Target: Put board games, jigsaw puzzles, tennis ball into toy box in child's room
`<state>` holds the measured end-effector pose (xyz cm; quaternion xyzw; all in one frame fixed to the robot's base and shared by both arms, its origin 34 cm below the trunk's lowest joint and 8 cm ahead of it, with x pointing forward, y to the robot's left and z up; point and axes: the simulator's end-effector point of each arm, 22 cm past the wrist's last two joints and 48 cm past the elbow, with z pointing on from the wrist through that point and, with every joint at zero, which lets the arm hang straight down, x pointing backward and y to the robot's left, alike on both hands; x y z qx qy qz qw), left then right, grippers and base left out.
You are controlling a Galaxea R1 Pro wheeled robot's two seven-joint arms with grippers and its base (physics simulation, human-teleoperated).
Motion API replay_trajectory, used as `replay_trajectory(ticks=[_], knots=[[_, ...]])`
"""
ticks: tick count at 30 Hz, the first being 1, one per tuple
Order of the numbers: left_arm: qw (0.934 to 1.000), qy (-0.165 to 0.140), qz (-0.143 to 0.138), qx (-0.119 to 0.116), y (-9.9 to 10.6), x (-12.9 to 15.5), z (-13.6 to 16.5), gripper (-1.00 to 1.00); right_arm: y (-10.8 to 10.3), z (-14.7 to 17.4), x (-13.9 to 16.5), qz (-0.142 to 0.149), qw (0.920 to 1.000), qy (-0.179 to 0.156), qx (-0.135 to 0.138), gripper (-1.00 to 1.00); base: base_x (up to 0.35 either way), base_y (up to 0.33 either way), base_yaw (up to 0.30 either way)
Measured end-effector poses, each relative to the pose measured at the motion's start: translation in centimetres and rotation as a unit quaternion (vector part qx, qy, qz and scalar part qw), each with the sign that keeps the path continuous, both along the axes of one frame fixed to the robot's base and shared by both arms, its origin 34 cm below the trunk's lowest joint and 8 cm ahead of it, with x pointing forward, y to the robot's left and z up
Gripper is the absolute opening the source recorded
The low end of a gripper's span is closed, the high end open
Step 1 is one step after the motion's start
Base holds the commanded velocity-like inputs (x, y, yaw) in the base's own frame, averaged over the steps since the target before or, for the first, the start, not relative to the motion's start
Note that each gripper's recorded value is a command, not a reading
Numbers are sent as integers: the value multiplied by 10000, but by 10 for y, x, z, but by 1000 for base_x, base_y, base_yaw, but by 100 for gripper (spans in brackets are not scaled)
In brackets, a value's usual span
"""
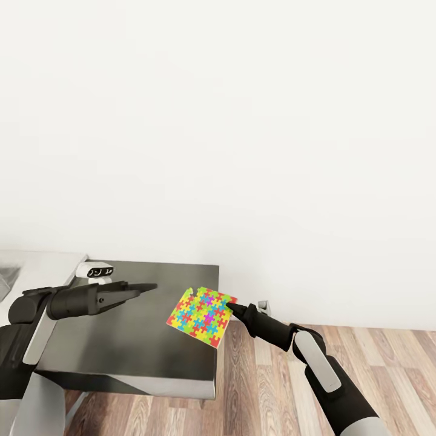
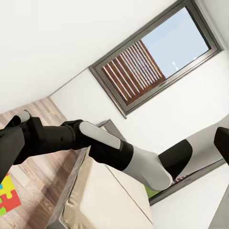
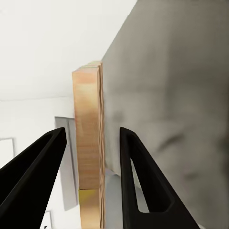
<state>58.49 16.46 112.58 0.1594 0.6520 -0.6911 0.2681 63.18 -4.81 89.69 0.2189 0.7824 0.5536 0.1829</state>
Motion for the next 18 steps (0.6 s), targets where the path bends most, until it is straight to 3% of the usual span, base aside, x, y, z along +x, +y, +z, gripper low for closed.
replay_trajectory(ticks=[14, 18], knots=[[9999, -116, 0, -1, 0, -3, 11, 100, -1, 12, 3, -6, 9999, -116, -5, -100, 0, 0, 0], [9998, -95, -160, 40, -8, -9, 10, 100, -1, 15, 3, -2, 9999, -148, -4, -100, 0, 0, 0]])
